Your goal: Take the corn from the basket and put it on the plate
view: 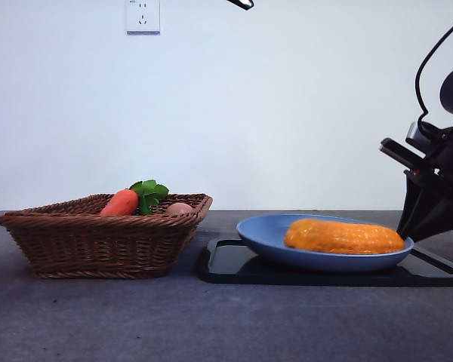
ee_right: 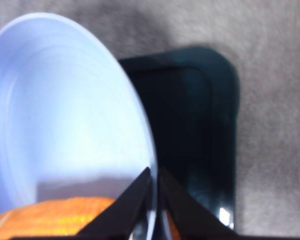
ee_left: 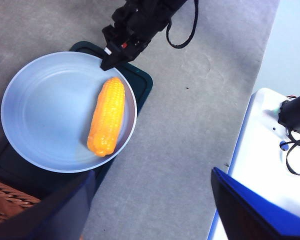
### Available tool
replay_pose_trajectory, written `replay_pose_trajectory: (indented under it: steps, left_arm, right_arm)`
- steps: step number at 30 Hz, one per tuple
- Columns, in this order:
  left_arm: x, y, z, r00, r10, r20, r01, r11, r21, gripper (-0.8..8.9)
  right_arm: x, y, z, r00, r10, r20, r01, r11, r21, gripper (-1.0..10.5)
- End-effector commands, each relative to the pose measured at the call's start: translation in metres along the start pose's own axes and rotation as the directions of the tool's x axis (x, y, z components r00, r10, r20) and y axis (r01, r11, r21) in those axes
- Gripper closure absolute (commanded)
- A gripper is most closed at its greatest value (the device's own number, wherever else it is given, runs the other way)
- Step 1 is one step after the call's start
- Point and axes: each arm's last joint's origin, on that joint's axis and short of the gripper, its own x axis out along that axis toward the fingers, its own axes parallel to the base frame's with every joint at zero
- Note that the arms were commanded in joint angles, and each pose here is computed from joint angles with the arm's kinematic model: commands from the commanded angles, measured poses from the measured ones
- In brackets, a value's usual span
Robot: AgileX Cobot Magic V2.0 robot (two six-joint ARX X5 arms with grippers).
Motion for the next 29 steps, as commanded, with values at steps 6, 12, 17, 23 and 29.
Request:
replay_pose_trajectory:
  steps: [6, 12, 17, 23, 29]
  left_arm:
    - [-0.004, -0.002, 0.006, 1.0, 0.004, 0.029, -0.005, 1.0, 0.013, 4.35]
    - [-0.005, -0.001, 0.006, 1.0, 0.007, 0.029, -0.007, 1.0, 0.011, 4.35]
    - [-0.005, 0.0, 0.005, 1.0, 0.01, 0.03, -0.01, 1.0, 0.008, 4.35]
    - [-0.007, 0.004, 0.005, 0.999, 0.019, 0.031, -0.019, 1.0, -0.002, 4.35]
    - [-0.008, 0.007, 0.004, 0.999, 0.026, 0.031, -0.026, 1.0, -0.011, 4.37]
  right_arm:
    - [0.003, 0.0, 0.004, 1.0, 0.007, -0.007, -0.007, 1.0, -0.012, 8.5]
    - [0.0, 0.002, 0.002, 0.999, 0.035, -0.026, -0.035, 0.999, -0.006, 7.3]
    - [-0.019, 0.009, -0.001, 1.0, 0.021, -0.019, -0.021, 0.999, -0.031, 7.3]
    - [-0.066, 0.026, -0.016, 0.999, -0.04, 0.002, 0.04, 0.993, -0.108, 7.3]
    - [-0.129, 0.06, -0.052, 0.999, 0.007, 0.049, 0.005, 0.97, -0.244, 7.3]
